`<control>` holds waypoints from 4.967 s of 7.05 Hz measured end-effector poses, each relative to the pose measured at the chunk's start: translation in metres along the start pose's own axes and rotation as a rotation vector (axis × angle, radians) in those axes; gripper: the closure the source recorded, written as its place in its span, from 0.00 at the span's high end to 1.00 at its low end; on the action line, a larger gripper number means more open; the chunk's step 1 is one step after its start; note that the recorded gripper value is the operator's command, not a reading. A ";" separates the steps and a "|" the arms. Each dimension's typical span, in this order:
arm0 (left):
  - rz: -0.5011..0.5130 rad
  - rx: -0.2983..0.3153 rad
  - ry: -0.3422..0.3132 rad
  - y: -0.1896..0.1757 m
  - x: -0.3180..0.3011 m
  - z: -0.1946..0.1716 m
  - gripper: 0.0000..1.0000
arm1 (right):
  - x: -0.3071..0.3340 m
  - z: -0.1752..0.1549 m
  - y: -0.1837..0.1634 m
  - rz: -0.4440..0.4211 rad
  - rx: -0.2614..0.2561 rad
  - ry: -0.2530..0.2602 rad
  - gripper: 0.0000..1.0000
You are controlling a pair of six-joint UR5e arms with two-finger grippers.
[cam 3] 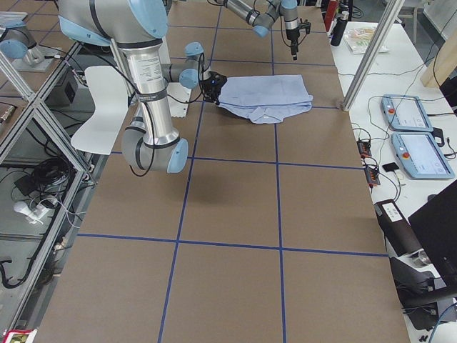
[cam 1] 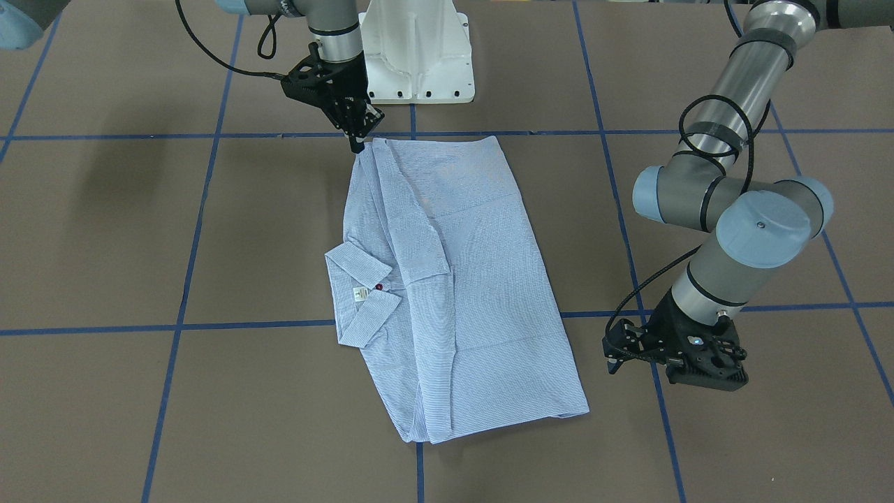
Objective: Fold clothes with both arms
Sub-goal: 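Fold the held side over the shirt middle with the right gripper, then release the shirt and move both grippers to the edge nearest the robot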
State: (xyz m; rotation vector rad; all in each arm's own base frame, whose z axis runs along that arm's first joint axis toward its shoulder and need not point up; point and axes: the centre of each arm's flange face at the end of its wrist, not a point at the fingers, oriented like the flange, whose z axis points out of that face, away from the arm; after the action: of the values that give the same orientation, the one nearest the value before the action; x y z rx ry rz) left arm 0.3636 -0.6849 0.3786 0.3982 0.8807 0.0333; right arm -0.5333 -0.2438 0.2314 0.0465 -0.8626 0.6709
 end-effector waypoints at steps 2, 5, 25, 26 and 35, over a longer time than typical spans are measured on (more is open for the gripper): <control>-0.002 0.001 0.002 0.000 0.000 -0.001 1.00 | 0.004 -0.004 0.009 -0.027 0.009 0.034 1.00; 0.001 0.004 0.012 -0.001 0.005 -0.006 1.00 | -0.048 -0.015 -0.060 -0.194 0.006 0.062 1.00; 0.176 -0.065 0.093 0.017 -0.081 -0.049 1.00 | -0.177 0.128 -0.172 -0.969 0.003 0.687 1.00; 0.176 -0.065 0.093 0.017 -0.081 -0.049 1.00 | -0.125 0.122 -0.220 -1.016 -0.003 0.693 1.00; -0.158 -0.080 0.241 0.170 0.042 -0.115 1.00 | -0.033 -0.015 -0.241 -0.437 -0.086 0.080 1.00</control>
State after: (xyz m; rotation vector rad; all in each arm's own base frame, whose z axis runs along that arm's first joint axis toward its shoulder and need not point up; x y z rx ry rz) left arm 0.3258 -0.4823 0.3421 0.2517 1.1428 -0.0295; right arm -0.4029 -0.4482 0.2516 0.1258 -0.7701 0.2241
